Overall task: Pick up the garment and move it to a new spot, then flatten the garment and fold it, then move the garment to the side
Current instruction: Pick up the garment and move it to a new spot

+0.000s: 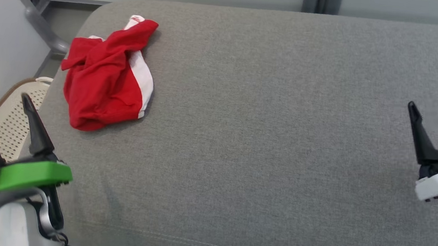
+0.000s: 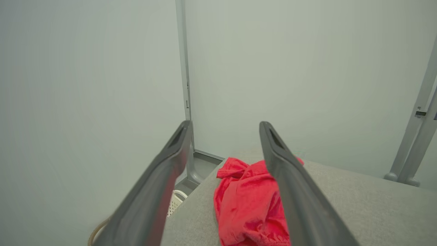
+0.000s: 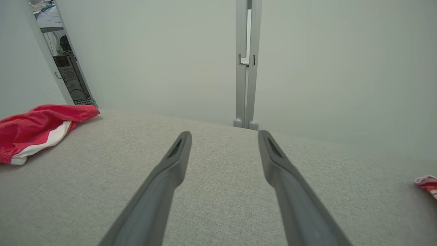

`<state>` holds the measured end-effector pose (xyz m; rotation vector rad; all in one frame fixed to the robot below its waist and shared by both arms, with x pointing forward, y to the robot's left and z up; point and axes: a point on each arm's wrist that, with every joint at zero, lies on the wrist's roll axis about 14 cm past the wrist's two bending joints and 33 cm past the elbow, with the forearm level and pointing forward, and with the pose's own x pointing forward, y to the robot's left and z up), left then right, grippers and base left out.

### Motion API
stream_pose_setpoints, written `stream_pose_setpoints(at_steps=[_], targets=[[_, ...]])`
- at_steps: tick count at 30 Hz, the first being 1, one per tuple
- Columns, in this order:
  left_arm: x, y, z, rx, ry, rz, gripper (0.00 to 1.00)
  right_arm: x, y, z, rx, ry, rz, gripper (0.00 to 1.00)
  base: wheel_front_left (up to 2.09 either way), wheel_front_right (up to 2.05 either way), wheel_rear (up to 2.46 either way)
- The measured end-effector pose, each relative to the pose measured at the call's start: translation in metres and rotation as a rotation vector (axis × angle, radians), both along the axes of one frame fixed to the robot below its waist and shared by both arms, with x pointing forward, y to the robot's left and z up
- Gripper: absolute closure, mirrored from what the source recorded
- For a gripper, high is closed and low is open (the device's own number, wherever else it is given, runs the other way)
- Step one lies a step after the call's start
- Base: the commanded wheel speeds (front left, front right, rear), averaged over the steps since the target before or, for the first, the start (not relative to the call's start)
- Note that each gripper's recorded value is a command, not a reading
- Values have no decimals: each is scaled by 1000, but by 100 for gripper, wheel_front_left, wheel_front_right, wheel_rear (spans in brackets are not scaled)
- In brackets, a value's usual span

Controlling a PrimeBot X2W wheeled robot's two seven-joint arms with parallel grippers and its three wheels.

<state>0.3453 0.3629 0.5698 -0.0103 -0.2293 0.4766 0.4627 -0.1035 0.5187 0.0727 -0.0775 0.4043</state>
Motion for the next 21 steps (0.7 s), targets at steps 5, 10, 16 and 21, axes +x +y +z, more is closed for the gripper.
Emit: stream_pose_setpoints(at_steps=[5, 10, 16, 21], targets=[[63, -7, 19, 32, -35, -66, 0, 14, -52, -6, -38, 1, -116, 0, 0, 0, 0], [123, -13, 16, 40, -13, -115, 0, 20, -92, -18, -81, 19, -201, 0, 0, 0, 0], [177, -13, -23, 15, 86, -136, 0, 23, -125, -35, -130, 52, -276, 0, 0, 0, 0], [205, -9, -92, -26, 277, -136, 0, 22, -148, -53, -172, 98, -324, 0, 0, 0, 0]])
